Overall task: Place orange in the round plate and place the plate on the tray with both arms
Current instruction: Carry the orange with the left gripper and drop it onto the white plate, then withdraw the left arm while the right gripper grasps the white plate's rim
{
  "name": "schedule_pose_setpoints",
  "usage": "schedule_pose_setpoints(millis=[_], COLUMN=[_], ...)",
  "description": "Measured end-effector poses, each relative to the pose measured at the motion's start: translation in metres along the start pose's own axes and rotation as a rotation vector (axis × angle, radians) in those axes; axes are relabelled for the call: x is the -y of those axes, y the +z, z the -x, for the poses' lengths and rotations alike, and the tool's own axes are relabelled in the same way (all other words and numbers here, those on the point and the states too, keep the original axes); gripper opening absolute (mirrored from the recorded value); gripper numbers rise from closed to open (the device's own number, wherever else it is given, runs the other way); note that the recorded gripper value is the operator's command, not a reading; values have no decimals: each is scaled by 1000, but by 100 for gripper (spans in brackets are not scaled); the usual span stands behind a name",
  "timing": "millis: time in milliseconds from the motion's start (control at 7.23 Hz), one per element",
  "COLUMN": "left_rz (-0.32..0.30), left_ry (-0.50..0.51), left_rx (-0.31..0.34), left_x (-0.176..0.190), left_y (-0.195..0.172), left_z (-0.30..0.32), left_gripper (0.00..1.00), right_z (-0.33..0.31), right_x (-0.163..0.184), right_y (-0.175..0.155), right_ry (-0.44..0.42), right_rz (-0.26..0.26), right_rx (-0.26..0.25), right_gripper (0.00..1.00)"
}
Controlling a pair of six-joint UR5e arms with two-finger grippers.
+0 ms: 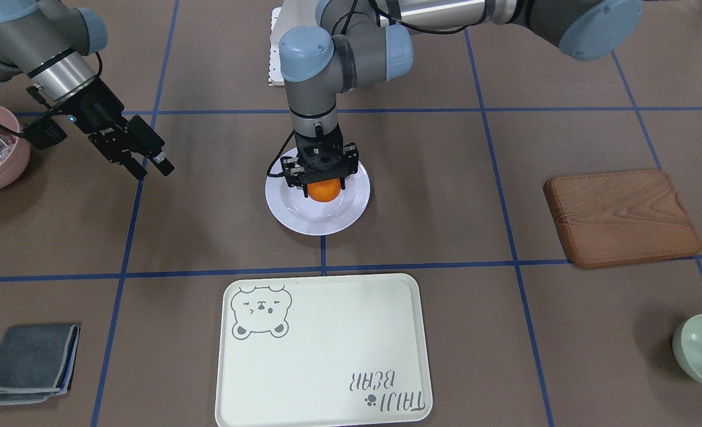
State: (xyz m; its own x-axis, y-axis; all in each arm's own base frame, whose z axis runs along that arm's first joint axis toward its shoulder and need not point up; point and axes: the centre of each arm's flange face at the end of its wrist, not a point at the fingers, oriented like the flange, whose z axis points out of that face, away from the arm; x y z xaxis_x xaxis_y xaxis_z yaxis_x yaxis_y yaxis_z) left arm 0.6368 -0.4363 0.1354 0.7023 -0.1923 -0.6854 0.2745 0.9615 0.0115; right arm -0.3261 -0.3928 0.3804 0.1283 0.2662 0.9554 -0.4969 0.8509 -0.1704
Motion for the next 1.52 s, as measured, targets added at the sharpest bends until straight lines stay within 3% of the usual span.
schedule_pose_setpoints(millis=[138,277,692,969,1245,1522], left_rz=[3,-4,-27,-43,-20,-2], left_ry=[9,21,37,88,210,329], left_rx=[2,-4,-17,-55,-53,-10], left_x=[-9,-17,-27,-9,63,154], left_y=[12,22,31,1,-50,-78], left_z=[-4,-7,-6,15,113,236], left_gripper=[88,98,98,98,98,98], right_z=[0,0,0,3,12,24], right_x=[-14,-23,-42,-67,-95,-123], right_y=[7,10,17,25,34,47], right_ry=[3,2,1,37,134,267], right_rz=[-4,-2,-3,-23,-22,0], right_rx=[10,18,30,51,77,100], right_gripper=[100,100,100,100,100,99])
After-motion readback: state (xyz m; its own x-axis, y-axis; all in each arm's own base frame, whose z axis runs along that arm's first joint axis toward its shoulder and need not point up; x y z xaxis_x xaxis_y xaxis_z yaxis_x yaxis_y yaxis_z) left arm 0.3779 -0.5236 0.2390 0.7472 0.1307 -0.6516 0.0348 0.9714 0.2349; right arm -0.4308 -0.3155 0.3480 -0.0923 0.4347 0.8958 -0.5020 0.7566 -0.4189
